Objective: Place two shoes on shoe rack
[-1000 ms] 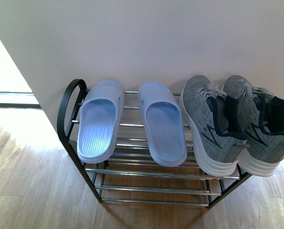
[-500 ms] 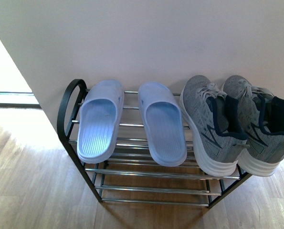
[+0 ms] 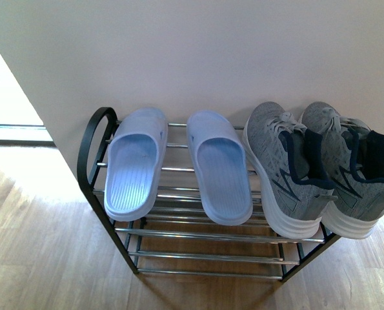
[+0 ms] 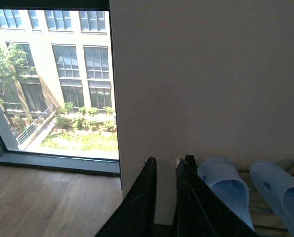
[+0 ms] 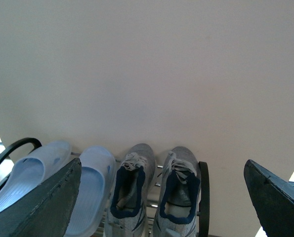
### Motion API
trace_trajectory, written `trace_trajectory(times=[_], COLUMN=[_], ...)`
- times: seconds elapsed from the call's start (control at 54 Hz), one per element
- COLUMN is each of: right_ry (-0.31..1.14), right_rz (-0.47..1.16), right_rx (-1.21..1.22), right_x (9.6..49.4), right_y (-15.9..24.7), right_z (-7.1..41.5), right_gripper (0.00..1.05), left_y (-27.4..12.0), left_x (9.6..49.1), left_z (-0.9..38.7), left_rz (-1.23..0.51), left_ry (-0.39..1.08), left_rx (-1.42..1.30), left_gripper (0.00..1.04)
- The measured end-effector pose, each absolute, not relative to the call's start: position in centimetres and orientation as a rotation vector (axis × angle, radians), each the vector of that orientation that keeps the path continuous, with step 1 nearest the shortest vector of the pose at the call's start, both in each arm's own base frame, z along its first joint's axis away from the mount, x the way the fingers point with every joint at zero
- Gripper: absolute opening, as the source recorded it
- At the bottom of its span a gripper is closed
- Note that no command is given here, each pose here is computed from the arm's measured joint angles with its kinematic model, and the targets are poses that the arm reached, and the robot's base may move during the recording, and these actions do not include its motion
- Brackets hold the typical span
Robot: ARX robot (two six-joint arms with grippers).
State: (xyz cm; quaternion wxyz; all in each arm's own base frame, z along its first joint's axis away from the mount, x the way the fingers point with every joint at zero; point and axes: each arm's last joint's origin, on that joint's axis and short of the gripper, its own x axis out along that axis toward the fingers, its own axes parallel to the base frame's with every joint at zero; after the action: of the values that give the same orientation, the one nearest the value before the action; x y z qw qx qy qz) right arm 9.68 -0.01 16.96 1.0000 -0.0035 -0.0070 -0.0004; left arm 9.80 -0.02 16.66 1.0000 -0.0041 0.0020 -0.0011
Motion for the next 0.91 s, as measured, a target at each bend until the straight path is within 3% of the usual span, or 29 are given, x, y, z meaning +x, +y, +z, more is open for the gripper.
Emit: trace_trajectory(times=[0.37,0.907], right_ry=[-0.014,-0.014], right_rz=[-0.001,-0.002], right_rx=[-0.007,-0.007], right_x=[9.68,9.68], right_y=[-0.01,-0.01], right_z=[16.96,16.96], right_gripper=[0.95,0.95], left_y=[-0.02,-0.02], left_x=[9.80,9.80], left_z=[16.66,16.66], left_rz=[-0.002,-0.002], left_ry=[0.004,0.004], left_rx=[-0.008,-0.007], left_gripper=[0.97,0.95])
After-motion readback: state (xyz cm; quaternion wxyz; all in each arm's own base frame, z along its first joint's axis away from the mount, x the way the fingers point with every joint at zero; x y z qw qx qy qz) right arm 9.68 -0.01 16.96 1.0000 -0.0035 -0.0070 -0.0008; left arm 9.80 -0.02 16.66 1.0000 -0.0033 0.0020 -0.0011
